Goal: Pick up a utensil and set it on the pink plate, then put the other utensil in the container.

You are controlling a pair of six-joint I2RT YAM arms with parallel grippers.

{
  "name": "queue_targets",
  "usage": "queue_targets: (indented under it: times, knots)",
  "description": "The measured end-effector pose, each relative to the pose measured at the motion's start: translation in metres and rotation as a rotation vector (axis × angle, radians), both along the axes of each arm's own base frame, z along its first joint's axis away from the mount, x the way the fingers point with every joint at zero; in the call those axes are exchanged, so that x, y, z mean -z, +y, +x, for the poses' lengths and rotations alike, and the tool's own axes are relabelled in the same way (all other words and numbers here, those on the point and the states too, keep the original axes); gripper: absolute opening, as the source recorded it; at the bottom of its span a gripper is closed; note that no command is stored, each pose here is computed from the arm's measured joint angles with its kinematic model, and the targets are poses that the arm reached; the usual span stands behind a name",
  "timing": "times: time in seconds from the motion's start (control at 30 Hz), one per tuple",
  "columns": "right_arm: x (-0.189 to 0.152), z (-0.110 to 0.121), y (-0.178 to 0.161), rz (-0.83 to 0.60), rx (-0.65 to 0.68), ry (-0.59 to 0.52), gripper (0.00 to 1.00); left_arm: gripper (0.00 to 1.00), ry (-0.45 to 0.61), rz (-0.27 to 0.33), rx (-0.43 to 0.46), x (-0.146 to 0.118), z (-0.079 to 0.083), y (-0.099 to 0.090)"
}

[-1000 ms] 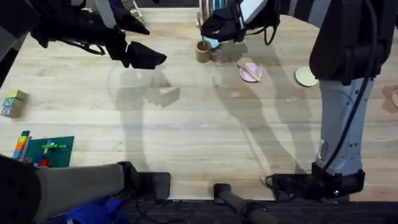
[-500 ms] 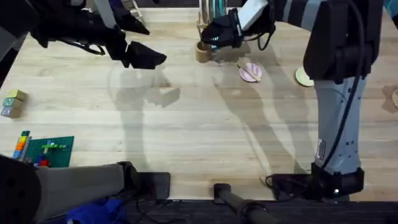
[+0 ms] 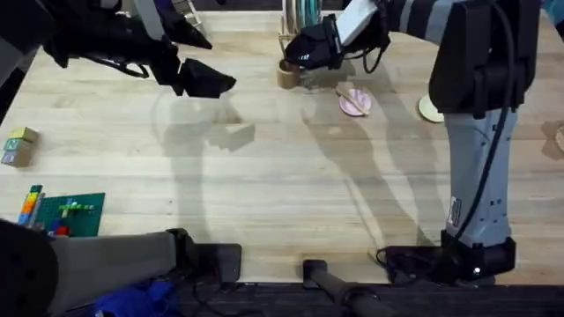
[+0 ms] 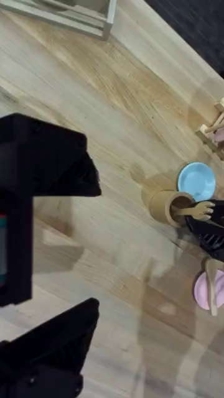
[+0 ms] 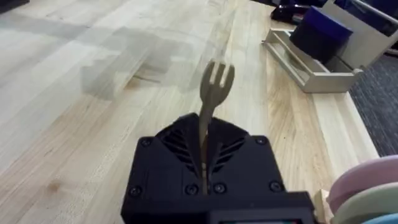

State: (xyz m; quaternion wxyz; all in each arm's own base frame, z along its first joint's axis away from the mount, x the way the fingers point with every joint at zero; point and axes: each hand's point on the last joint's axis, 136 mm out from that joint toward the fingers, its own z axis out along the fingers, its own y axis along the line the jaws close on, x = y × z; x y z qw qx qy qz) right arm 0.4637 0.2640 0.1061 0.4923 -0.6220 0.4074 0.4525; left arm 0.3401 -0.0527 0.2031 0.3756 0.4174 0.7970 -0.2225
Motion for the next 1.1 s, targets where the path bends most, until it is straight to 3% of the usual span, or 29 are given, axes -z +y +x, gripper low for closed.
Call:
queue_targets:
  times: [0.27, 0.4, 0.53, 0.57, 1.1]
  knots:
    - [0.0008, -0.0005, 0.0008, -0.003, -0.002, -0.006, 0.047, 0.994, 0.0, 0.0, 0.0, 0.0, 0.0, 0.0]
    - [0.0016, -0.0013, 0.0006, -0.007, -0.002, -0.002, 0.333, 0.994, 0.0, 0.0, 0.0, 0.0, 0.0, 0.0]
    - [0.0016, -0.0013, 0.0006, -0.008, -0.001, -0.002, 0.902, 0.994, 0.0, 0.0, 0.0, 0.0, 0.0, 0.0]
    - [0.0016, -0.0012, 0.0006, -0.008, -0.001, -0.003, 0.974, 0.994, 0.0, 0.0, 0.0, 0.0, 0.0, 0.0]
    - [-0.0007, -0.0017, 0.0008, -0.001, 0.0, 0.041, 0.997, 0.993, 0.0, 0.0, 0.0, 0.0, 0.0, 0.0]
